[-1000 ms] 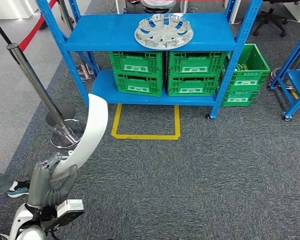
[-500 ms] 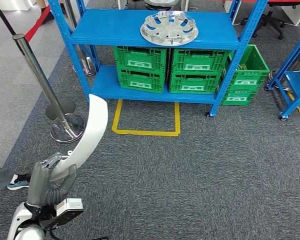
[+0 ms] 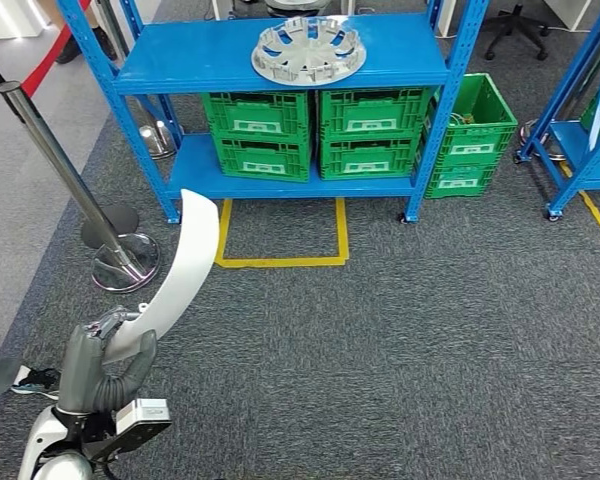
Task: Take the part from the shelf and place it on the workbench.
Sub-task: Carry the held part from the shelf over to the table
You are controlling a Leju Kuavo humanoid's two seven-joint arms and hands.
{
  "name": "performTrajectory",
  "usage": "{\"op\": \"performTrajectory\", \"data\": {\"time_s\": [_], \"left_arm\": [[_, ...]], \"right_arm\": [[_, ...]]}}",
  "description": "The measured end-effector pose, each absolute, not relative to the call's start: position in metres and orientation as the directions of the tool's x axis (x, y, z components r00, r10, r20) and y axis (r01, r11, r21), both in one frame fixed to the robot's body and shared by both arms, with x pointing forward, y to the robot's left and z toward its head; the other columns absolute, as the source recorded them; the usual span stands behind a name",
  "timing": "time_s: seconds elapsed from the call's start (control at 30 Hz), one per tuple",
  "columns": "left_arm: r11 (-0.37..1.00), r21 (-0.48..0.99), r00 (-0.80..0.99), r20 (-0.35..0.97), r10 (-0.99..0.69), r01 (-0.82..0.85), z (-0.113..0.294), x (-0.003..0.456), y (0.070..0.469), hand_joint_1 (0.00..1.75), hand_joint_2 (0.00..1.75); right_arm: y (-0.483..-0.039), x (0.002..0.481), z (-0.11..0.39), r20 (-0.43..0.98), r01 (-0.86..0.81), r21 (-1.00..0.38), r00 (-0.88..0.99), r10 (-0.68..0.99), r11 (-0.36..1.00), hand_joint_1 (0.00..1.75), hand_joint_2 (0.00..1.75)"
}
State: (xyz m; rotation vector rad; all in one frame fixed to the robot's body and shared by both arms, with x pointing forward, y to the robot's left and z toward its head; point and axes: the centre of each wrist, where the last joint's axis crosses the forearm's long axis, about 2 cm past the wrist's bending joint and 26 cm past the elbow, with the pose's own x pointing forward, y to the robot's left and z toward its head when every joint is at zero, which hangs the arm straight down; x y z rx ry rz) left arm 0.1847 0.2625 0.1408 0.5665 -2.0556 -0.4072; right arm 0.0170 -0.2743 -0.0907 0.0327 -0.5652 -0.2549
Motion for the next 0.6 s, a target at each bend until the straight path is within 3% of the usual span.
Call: {"op": "performTrajectory", "data": {"time_s": [0.6], "left_arm": [[0.834, 0.518, -0.479, 0.693, -0.539, -0.189, 0.141, 0.187, 0.257, 1.75, 1.75]], "right_arm": [[-0.272, 0.009, -0.093, 0.502, 0.261, 0.121, 0.816, -0.286, 0.958, 0.0, 1.75]]}}
